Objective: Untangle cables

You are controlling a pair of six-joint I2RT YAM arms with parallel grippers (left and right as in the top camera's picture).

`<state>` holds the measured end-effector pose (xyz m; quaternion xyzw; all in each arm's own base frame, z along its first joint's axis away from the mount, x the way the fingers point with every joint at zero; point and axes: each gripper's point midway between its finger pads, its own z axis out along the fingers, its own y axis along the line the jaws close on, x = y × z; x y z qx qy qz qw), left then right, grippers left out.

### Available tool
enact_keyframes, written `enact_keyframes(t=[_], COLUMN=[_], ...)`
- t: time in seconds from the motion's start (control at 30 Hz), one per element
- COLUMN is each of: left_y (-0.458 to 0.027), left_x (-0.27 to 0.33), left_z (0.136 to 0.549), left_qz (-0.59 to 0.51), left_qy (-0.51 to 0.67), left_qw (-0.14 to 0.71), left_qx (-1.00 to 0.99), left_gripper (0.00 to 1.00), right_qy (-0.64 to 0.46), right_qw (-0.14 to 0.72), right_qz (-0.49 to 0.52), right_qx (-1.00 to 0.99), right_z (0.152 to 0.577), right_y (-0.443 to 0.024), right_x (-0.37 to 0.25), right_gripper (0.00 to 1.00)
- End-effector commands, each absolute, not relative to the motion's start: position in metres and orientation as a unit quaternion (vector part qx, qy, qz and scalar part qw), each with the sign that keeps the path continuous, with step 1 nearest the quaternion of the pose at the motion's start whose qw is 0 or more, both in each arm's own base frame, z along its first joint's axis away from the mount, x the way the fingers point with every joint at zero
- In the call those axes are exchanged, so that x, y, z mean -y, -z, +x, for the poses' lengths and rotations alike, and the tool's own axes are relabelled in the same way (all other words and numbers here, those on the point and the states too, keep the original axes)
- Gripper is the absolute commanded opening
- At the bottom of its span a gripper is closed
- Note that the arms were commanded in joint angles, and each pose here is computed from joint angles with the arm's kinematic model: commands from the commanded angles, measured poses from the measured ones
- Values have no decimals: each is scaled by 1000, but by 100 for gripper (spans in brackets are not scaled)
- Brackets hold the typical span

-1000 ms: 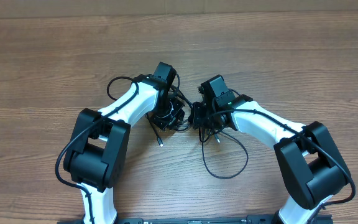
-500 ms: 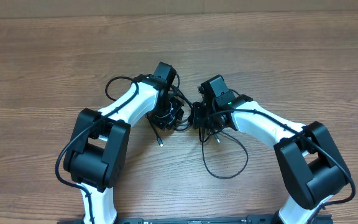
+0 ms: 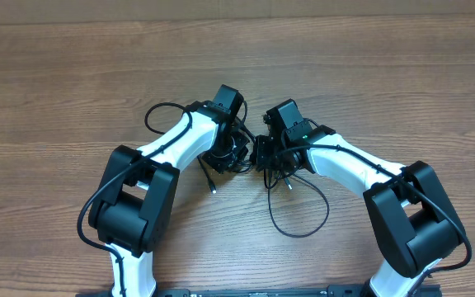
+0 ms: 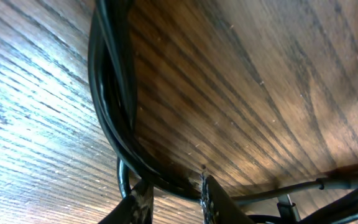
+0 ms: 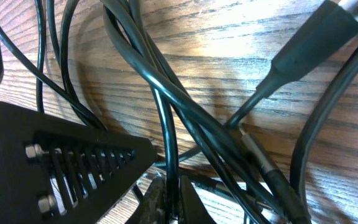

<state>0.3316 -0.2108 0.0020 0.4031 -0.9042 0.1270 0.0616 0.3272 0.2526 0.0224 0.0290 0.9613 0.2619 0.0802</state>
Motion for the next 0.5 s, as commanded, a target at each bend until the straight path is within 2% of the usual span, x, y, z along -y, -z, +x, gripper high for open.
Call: enact_keyframes(t=[0.0, 0.17, 0.23, 0.3, 0.47], left_y=[7, 18, 21, 23, 22], left_x=[208, 201, 198, 193, 193], left_z=[331, 319, 316, 314, 315], left_qz=[406, 431, 432, 431, 398], left_qy=[-103, -86, -79, -69, -77], left_qw=[45, 57, 57, 52, 56], left_qx=[907, 896, 897, 898, 912], left_gripper=[23, 22, 17, 4, 4], right_qy=[-263, -263, -263, -263, -258], right_qw=[75, 75, 75, 75, 77], right_qz=[27, 27, 27, 27, 29], right_qx=[-961, -961, -962, -961, -963], right_z=[324, 324, 324, 324, 325], right_y=[-20, -20, -20, -20, -19], right_x=[-253, -253, -253, -253, -251], right_gripper=[4, 4, 4, 4, 4])
